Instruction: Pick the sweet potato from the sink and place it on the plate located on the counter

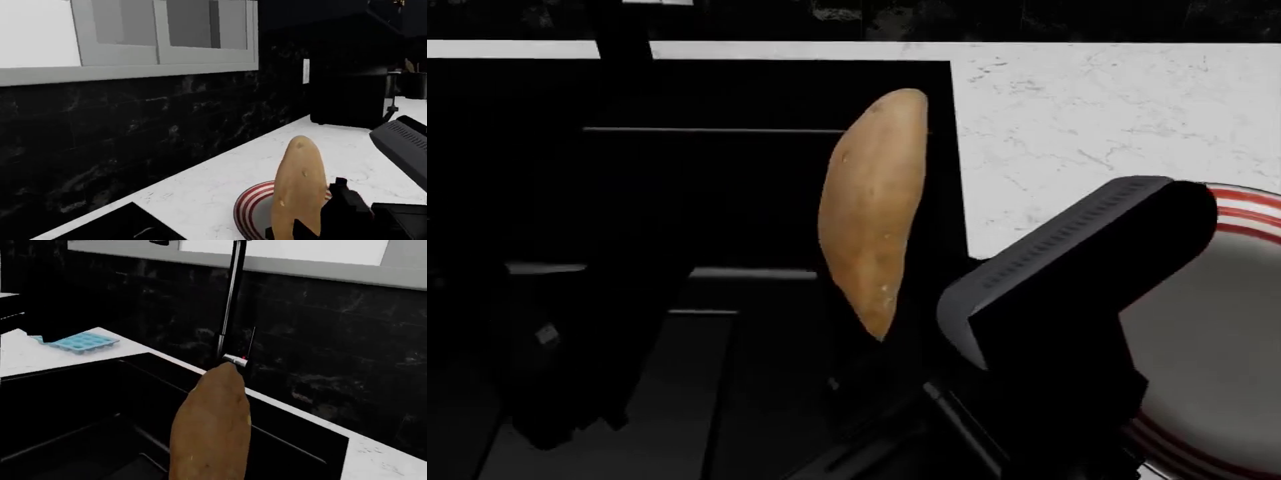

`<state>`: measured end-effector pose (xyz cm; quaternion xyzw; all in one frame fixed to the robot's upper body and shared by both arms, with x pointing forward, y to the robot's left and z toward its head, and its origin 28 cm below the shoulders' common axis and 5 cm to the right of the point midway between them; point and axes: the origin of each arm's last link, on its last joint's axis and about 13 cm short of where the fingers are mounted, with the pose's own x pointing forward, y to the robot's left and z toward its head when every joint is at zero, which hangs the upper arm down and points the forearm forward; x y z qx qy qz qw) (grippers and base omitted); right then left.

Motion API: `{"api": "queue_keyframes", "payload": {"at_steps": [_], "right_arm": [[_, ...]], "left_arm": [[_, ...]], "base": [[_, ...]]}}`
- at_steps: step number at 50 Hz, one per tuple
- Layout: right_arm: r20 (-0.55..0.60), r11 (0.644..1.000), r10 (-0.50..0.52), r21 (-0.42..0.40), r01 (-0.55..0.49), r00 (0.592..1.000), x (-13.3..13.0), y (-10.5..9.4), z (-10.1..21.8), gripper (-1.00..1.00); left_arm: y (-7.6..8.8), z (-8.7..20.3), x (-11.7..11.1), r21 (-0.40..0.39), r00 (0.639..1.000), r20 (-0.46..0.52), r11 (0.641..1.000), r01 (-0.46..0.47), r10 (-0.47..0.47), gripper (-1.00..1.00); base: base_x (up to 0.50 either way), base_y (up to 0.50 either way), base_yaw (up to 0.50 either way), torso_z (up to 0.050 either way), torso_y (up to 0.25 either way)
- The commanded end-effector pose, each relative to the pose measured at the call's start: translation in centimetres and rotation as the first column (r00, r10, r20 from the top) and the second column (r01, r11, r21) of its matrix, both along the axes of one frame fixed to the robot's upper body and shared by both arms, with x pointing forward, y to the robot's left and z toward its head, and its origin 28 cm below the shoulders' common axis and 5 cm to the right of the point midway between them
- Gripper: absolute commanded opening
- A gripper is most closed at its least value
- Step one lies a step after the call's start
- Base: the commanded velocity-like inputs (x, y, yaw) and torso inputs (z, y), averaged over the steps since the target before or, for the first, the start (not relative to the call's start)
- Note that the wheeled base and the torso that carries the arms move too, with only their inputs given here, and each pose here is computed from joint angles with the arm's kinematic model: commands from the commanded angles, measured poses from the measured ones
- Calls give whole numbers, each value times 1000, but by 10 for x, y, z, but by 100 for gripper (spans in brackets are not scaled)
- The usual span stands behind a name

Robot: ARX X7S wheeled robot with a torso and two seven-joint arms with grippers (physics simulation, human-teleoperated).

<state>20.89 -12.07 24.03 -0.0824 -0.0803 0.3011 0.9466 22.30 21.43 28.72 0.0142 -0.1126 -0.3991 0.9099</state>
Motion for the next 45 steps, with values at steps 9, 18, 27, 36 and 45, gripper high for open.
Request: {"api": "queue_keyframes", "payload": {"at_steps": [9,18,27,36,45], "right_arm": [[30,973,-205,-102,207,978,-13,-7,9,-100],[53,943,-306,-120,311,950,-17,-15,16,-100],[54,915,-384,-111,388,922,-16,-27,21,-100],[23,875,-473,-107,472,881,-14,-39,25,-100],[17,839,-529,-137,526,848,-15,-50,30,-100]], "left_arm": [[2,-6,-2,10,934,7,934,-358,358,100],[5,-7,-6,47,880,40,879,-474,473,100],[9,-9,-4,50,844,69,843,-535,532,100],[10,-12,-1,51,812,107,813,-580,573,100],[12,-13,1,61,794,114,794,-605,597,100]], "base": [[0,0,0,0,0],[0,0,0,0,1],[0,0,0,0,0],[0,0,0,0,0],[0,0,0,0,1]]}}
